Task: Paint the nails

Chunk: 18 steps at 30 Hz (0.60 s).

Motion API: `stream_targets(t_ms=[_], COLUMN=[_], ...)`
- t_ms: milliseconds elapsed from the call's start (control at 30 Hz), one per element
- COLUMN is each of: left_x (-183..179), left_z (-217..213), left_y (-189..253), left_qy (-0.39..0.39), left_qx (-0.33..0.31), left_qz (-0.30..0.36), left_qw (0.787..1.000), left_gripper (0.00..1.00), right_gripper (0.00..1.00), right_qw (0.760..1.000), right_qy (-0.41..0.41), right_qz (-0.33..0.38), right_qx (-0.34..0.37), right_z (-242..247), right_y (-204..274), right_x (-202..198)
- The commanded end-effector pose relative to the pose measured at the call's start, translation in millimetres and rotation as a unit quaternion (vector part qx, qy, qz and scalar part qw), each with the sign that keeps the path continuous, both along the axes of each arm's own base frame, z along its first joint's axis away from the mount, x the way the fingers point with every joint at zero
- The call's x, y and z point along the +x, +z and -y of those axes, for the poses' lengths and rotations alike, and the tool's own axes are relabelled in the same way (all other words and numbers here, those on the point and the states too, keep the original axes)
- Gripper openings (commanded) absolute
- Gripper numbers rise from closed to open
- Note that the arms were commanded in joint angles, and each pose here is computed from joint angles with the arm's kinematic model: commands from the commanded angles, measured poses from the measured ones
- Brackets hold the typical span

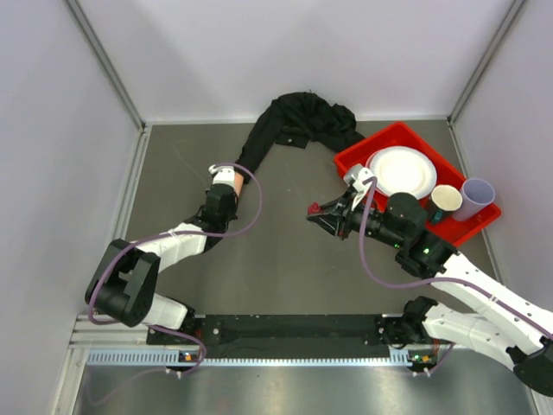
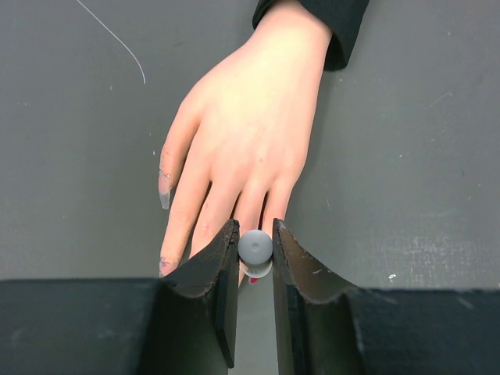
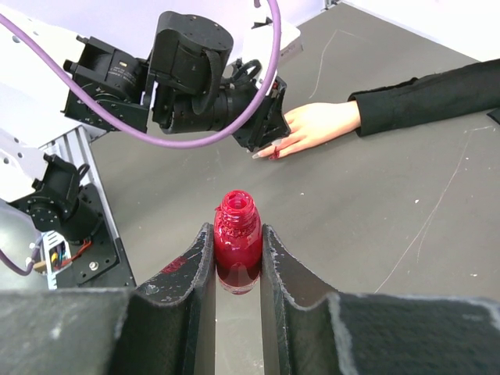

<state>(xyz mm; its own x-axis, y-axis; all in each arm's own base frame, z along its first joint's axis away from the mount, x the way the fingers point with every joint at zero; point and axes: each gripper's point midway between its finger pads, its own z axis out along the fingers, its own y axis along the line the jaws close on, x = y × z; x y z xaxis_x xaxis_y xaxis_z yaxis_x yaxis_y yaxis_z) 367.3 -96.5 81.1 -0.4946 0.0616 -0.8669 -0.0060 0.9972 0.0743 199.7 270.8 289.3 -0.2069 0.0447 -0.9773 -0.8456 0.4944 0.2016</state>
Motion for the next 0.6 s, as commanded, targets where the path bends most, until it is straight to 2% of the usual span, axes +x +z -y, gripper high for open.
stream_targets(t_ms=[0, 567], left_x=[6.3, 3.9], left_z=[1.8, 1.4], left_y=[16.8, 15.8], left_qy=[0.005, 0.003], left_qx=[-0.017, -0.016], left_qz=[0.019, 0.016], left_qw=[1.0, 1.0], left_gripper=[0.0, 0.0], right_gripper=[0.0, 0.0], right_qw=[0.999, 0.999], right_qy=[0.006, 0.009], right_qz=[0.02, 0.015], right_qx=[0.024, 0.028], right_z=[-2.2, -2.4], right_y=[15.4, 15.0], right_x=[0.7, 1.8])
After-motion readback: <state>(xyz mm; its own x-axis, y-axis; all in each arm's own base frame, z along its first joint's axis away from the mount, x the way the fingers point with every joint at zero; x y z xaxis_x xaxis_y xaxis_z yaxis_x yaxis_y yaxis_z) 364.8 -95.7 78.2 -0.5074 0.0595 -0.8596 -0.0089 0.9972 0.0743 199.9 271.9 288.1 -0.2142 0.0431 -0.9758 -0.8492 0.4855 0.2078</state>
